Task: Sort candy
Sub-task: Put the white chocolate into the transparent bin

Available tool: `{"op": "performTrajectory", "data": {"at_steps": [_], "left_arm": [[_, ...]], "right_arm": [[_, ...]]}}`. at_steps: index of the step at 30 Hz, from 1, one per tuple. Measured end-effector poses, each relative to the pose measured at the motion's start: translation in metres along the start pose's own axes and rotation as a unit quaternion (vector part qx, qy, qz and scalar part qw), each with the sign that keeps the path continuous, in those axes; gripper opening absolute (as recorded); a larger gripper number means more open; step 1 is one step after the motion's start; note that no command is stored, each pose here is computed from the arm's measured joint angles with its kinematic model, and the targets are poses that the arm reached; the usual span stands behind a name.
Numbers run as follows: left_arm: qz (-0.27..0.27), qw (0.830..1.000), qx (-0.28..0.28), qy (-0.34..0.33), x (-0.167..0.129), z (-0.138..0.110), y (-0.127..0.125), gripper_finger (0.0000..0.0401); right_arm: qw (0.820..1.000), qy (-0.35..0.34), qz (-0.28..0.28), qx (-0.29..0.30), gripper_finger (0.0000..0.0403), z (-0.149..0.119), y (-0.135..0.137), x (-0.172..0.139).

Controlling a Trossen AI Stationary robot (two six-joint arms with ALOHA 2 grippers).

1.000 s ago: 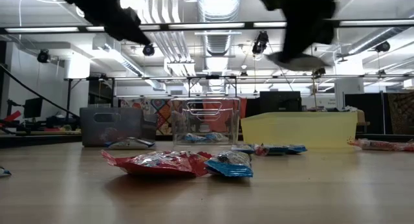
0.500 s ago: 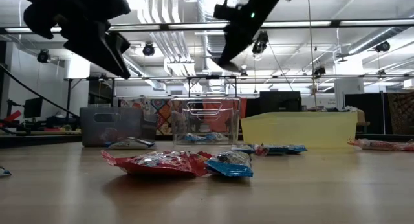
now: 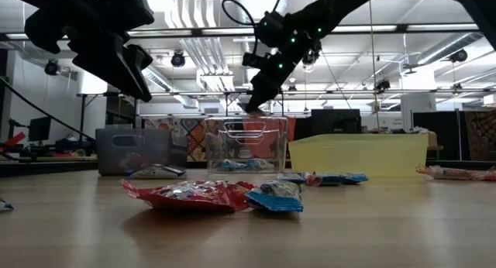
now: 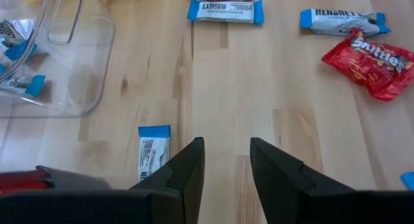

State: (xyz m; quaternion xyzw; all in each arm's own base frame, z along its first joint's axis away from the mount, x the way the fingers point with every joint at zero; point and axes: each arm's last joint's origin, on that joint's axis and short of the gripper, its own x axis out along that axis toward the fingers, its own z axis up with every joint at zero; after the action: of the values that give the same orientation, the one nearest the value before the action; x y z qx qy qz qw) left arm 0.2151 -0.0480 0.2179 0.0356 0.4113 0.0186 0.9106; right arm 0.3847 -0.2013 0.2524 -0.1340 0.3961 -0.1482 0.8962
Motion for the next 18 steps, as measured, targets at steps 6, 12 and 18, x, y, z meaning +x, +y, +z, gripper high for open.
{"op": "performTrajectory", "data": {"at_steps": [6, 12, 18], "left_arm": [[0.000, 1.000, 0.000, 0.000, -0.0001, 0.0001, 0.0000, 0.0109], [0.000, 1.000, 0.000, -0.002, -0.0001, 0.0004, 0.0000, 0.0109], [0.000, 1.000, -0.001, -0.004, -0.0001, 0.0008, -0.0001, 0.0109]], "right_arm": [[1.000, 0.002, 0.000, 0.021, 0.0043, -0.0015, -0.0050, 0.0096], [1.000, 0.005, -0.002, 0.017, 0.0042, -0.0032, -0.0079, 0.0098], [1.000, 0.014, 0.002, 0.023, 0.0047, -0.0055, -0.0080, 0.0098]]}}
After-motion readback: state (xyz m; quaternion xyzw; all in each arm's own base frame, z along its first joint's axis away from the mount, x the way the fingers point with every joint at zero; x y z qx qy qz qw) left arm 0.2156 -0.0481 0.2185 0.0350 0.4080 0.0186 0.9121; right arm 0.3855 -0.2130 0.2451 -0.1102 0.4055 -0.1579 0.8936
